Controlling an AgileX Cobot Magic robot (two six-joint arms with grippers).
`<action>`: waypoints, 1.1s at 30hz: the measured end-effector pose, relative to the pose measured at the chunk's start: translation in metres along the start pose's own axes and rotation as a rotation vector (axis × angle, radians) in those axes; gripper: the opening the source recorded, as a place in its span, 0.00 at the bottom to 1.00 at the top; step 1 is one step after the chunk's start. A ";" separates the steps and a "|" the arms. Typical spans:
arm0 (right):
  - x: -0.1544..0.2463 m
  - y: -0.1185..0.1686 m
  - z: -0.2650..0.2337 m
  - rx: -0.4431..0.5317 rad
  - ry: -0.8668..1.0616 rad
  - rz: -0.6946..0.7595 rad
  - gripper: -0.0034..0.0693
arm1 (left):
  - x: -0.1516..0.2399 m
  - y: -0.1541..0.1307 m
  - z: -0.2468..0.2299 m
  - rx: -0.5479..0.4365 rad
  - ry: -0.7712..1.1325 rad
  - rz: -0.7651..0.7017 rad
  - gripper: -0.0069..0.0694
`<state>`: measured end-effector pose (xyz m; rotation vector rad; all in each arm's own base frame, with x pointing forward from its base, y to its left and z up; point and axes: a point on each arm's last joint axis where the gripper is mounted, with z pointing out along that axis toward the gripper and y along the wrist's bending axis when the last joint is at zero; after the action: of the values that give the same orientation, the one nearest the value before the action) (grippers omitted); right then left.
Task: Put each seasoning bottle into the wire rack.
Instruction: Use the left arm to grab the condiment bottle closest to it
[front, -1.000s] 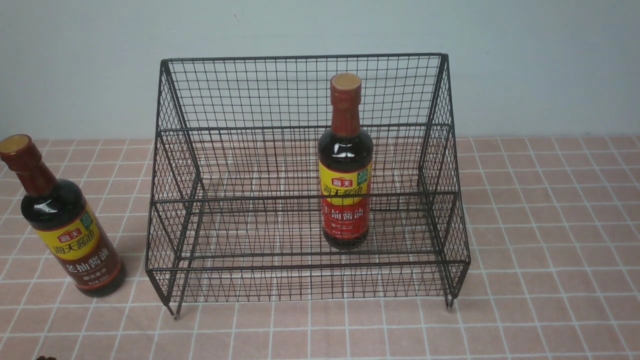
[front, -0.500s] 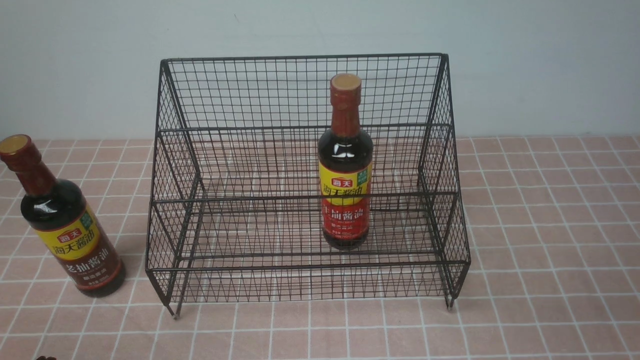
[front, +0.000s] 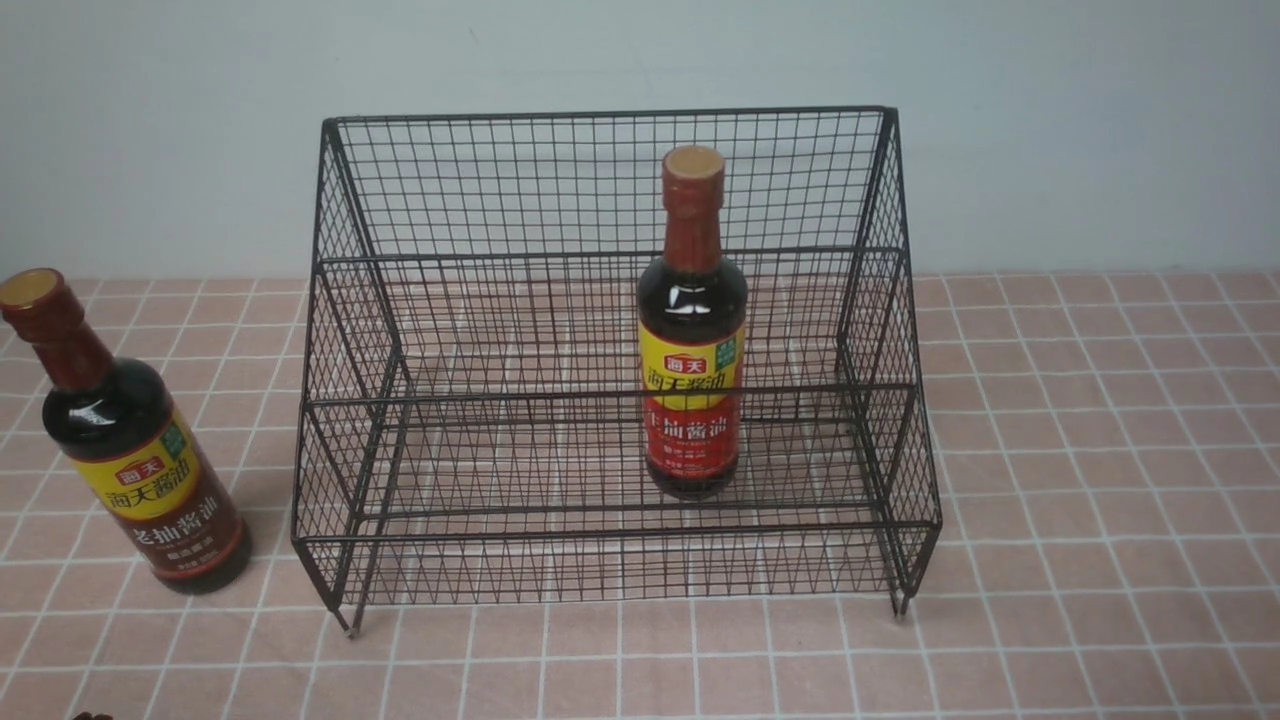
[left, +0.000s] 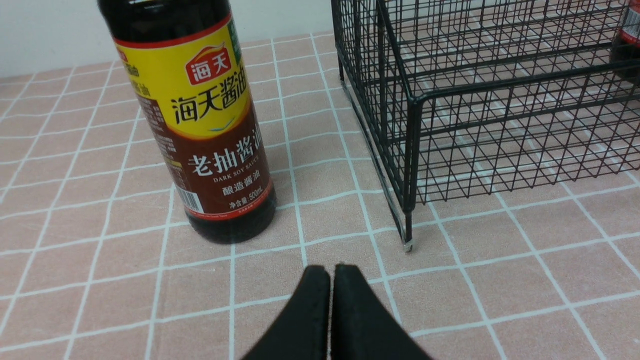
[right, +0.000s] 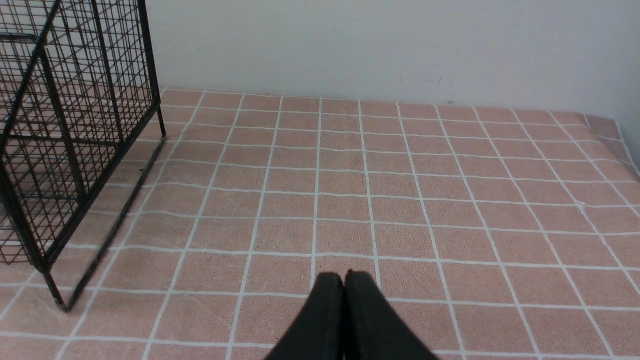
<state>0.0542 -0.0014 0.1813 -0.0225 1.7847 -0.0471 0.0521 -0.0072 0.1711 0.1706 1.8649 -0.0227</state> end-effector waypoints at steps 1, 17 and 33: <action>0.000 0.000 0.000 0.000 0.000 0.000 0.03 | 0.000 0.000 0.000 0.000 0.000 0.000 0.08; 0.000 0.000 0.000 -0.001 0.000 0.002 0.03 | 0.000 0.000 0.000 0.000 0.000 0.001 0.08; 0.000 0.000 0.000 -0.001 0.000 0.002 0.03 | -0.025 0.003 -0.003 0.003 -0.283 -0.281 0.08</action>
<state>0.0542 -0.0014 0.1813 -0.0208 1.7845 -0.0447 0.0564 -0.0062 0.1957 -0.0901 1.5937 -0.2320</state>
